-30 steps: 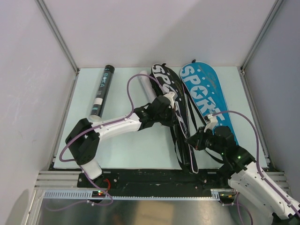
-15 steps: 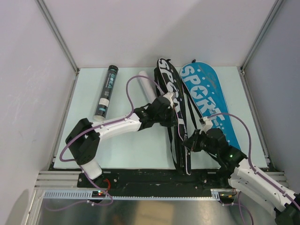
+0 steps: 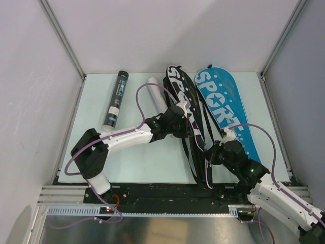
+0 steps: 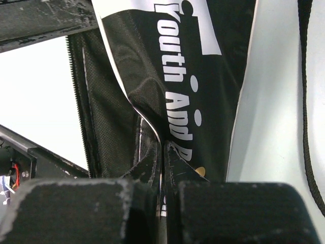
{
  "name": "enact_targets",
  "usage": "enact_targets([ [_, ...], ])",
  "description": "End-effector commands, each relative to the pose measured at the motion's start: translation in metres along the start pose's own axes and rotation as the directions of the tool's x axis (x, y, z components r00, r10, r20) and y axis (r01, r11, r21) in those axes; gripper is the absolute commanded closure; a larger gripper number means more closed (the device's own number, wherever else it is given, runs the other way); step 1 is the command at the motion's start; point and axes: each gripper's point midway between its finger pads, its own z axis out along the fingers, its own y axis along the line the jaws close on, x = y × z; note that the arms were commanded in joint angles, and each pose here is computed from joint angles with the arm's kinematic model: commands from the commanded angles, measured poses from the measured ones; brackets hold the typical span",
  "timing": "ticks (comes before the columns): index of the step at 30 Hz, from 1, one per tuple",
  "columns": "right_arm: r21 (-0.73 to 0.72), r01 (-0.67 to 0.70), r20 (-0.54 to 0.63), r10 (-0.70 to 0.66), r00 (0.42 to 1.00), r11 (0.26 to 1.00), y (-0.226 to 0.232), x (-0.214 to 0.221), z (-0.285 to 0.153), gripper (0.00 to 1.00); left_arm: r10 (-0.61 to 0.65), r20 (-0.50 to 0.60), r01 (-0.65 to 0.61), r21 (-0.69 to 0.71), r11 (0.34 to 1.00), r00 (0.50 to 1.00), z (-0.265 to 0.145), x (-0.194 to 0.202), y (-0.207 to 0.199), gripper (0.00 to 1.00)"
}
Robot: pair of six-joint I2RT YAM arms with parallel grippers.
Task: Pack up the badminton gear
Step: Adjust the racket bag at the center of the board.
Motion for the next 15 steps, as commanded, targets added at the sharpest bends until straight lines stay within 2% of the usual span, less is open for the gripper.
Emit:
enact_targets([
  [1, 0.093, 0.004, 0.029, -0.007, 1.0, 0.996, -0.018, -0.003, 0.005, 1.0, -0.014, 0.117, -0.006, 0.168, 0.986, 0.993, -0.034, -0.036, -0.052, 1.0],
  [6, 0.059, -0.001, 0.04, -0.001, 0.999, 0.998, -0.009, -0.008, 0.005, 1.0, 0.016, 0.11, -0.038, 0.196, 0.98, 0.994, -0.038, -0.034, -0.057, 1.0],
  [10, -0.053, 0.004, 0.067, -0.001, 0.998, 0.999, 0.017, -0.021, -0.008, 0.96, 0.051, 0.108, -0.071, 0.186, 0.98, 0.993, -0.038, -0.029, -0.051, 1.0],
  [12, -0.095, 0.026, 0.089, -0.018, 0.996, 0.995, 0.027, -0.029, -0.015, 0.87, 0.045, 0.114, -0.064, 0.168, 0.984, 0.993, -0.039, -0.027, -0.045, 1.0],
  [15, -0.116, 0.082, 0.141, -0.065, 0.988, 0.99, 0.034, -0.042, -0.02, 0.6, 0.035, 0.115, -0.052, 0.152, 0.987, 0.993, -0.038, -0.025, -0.04, 1.0],
])
